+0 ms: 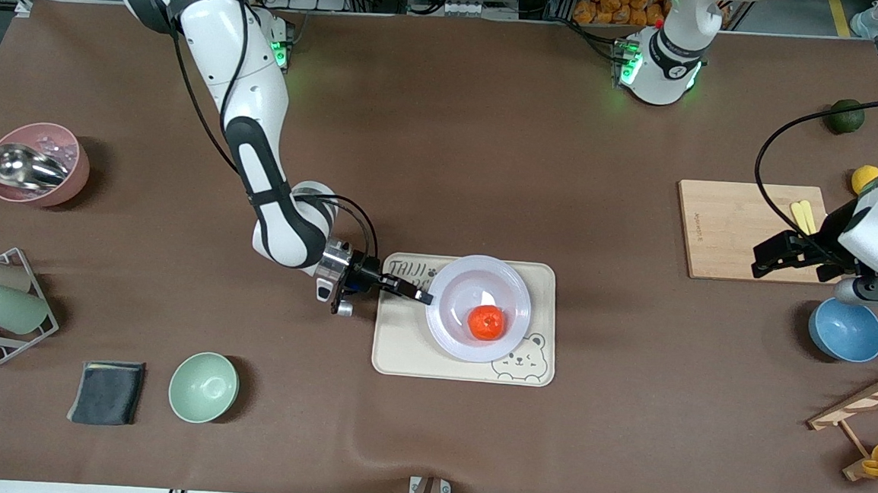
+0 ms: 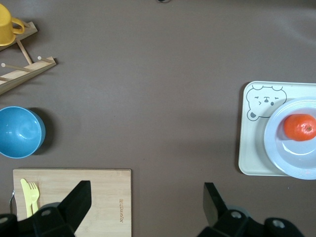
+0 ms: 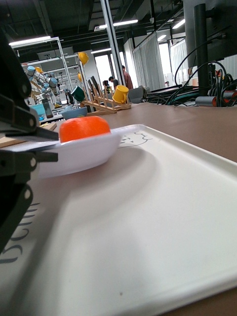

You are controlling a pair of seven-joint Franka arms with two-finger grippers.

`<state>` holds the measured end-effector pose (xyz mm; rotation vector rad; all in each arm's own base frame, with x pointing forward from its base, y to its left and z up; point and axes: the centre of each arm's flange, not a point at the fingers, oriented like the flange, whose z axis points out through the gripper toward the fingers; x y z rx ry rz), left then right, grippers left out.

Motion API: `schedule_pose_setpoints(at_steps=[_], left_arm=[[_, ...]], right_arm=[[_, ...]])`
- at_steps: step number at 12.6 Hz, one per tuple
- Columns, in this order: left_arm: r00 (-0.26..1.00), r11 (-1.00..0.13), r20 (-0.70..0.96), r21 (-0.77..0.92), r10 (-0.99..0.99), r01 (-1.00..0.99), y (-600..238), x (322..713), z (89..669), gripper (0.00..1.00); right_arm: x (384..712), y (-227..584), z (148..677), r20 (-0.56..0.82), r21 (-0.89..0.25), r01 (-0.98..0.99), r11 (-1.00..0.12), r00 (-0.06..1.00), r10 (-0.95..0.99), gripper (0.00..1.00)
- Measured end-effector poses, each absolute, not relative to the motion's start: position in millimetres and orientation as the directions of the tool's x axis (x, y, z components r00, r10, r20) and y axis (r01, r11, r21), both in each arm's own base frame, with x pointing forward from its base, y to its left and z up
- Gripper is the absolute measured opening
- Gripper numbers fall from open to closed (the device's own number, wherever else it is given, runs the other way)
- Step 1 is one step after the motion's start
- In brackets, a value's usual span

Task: Place orange and plate with both arms
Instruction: 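Slide the plate with the right gripper onto the bear tray, then open the right gripper and pull it back from the plate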

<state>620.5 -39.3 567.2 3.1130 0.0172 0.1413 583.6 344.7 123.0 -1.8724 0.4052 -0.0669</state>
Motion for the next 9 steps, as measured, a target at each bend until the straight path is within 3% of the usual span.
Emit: schedule_pose_setpoints(at_steps=[2, 9], left_arm=[[0.997, -1.0, 0.078, 0.023, 0.012, 0.01, -39, 612, 577, 1.0], [0.997, -1.0, 0.073, 0.014, 0.011, 0.01, -38, 575, 616, 1.0]], right_arm=[[585, 341, 122, -0.17, -0.922, -0.263, -0.283, 0.934, -0.313, 0.44], [611, 331, 144, -0.313, -0.833, -0.401, -0.382, 0.91, -0.272, 0.46]])
